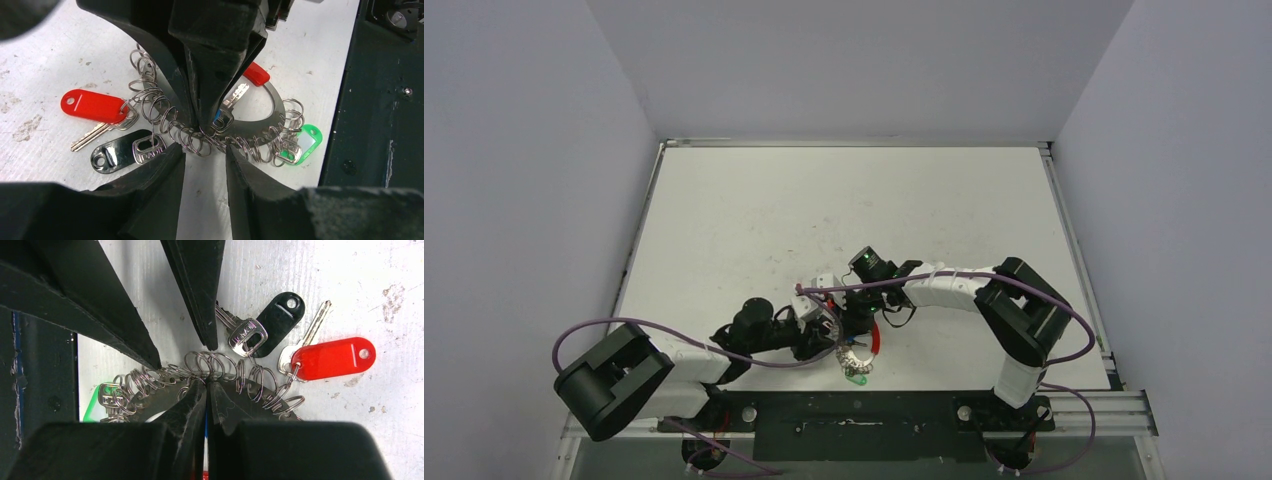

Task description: Put the keys on the keyring

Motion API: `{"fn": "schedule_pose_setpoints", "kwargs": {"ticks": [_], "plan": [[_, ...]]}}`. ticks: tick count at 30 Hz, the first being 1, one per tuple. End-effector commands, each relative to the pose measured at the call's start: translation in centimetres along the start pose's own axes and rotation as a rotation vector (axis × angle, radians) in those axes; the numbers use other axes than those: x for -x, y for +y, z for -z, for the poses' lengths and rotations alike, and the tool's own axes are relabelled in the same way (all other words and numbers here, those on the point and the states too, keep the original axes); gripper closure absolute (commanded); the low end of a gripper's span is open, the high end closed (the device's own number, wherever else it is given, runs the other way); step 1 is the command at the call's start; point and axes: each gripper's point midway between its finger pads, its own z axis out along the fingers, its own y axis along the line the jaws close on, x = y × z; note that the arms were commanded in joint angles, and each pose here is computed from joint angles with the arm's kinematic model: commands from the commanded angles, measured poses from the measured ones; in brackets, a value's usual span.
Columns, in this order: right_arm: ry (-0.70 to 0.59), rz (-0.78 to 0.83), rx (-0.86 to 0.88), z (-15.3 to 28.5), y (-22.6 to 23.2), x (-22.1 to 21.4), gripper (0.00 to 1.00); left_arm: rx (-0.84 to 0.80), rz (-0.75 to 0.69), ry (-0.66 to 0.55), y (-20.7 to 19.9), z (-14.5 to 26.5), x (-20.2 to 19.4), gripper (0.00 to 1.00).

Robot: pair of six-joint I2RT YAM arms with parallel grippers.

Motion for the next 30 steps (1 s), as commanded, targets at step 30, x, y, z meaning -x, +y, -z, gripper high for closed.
{"fn": "schedule_pose_setpoints", "kwargs": {"ticks": [30], "plan": [[-0.033,0.027,0.020,-0.2,0.3,1.1,1.00,0.117,0.213,-0.047,1.8,-2.4,4.1,0.76]]}}
